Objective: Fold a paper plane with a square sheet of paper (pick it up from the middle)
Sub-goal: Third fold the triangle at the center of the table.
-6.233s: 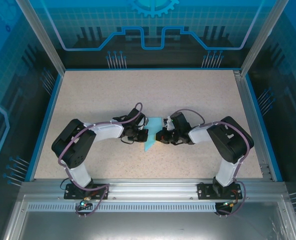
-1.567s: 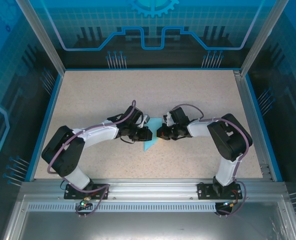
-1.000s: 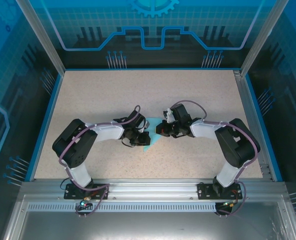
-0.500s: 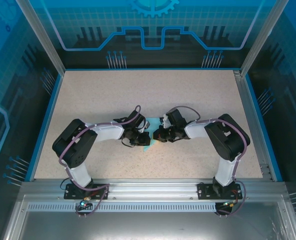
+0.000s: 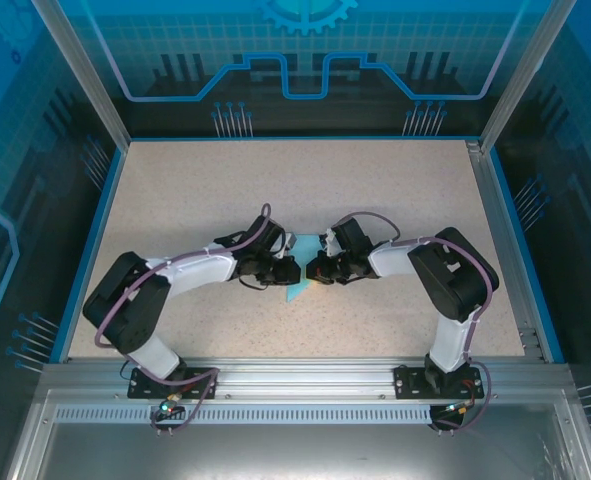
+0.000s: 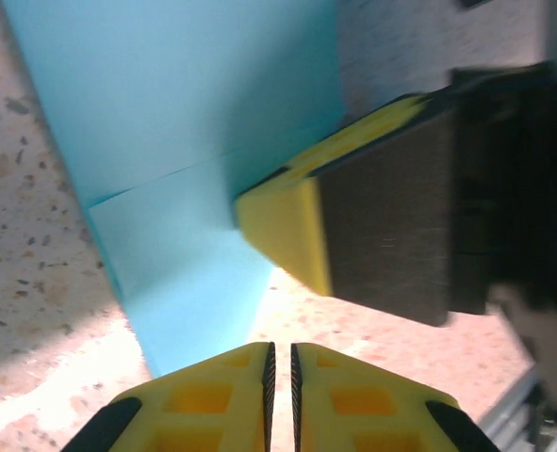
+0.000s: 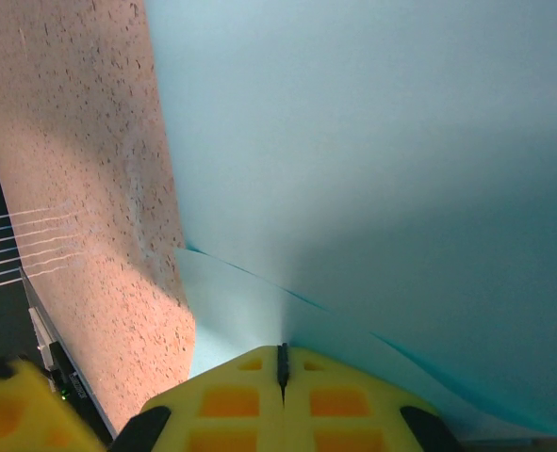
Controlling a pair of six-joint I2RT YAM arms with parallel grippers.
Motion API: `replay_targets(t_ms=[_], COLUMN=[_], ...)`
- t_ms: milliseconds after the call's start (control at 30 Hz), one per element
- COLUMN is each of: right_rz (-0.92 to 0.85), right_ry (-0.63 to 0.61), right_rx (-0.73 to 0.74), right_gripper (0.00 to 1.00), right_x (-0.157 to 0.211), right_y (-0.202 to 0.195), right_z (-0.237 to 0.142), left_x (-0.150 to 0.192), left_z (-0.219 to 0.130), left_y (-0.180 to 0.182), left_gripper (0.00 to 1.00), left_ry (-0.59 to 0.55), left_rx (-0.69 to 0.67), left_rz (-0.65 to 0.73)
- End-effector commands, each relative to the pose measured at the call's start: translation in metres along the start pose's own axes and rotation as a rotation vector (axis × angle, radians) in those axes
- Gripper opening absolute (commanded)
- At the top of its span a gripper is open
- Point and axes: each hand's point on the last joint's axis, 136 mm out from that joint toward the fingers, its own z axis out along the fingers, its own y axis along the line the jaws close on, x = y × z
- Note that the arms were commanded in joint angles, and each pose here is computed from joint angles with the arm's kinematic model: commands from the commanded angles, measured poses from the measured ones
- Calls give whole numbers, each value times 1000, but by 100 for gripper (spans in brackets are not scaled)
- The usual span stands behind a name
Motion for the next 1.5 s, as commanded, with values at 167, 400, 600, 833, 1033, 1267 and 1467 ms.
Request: replay_targets(t_ms=[167,400,600,833,1033,1267,1467], right_rz=[48,55,57,56,56,56,57], right_ry=[16,21,21,25,24,33,39], right_rx=[99,107,110,115,118,136,146], right_gripper=[0,0,0,0,0,0,0], right_x=[8,9,9,10,10,13,15], right_y=[-34,-37,-37,-38,-39,-44,-48], right_z=[6,7,7,7,6,7,7], left_x=[9,21,24,23,27,47,63], left_z=[6,23,33,39,44,42,34], left_y=[-26,-5,7,9,24,43,52], left_gripper=[15,12,5,4,4,3,3], left_ry=[52,87,106,109,110,131,140], left_rx=[174,116,73,69,6,-55,-69], left_rz=[-153,-222,-254,-269,-277,-306,-328])
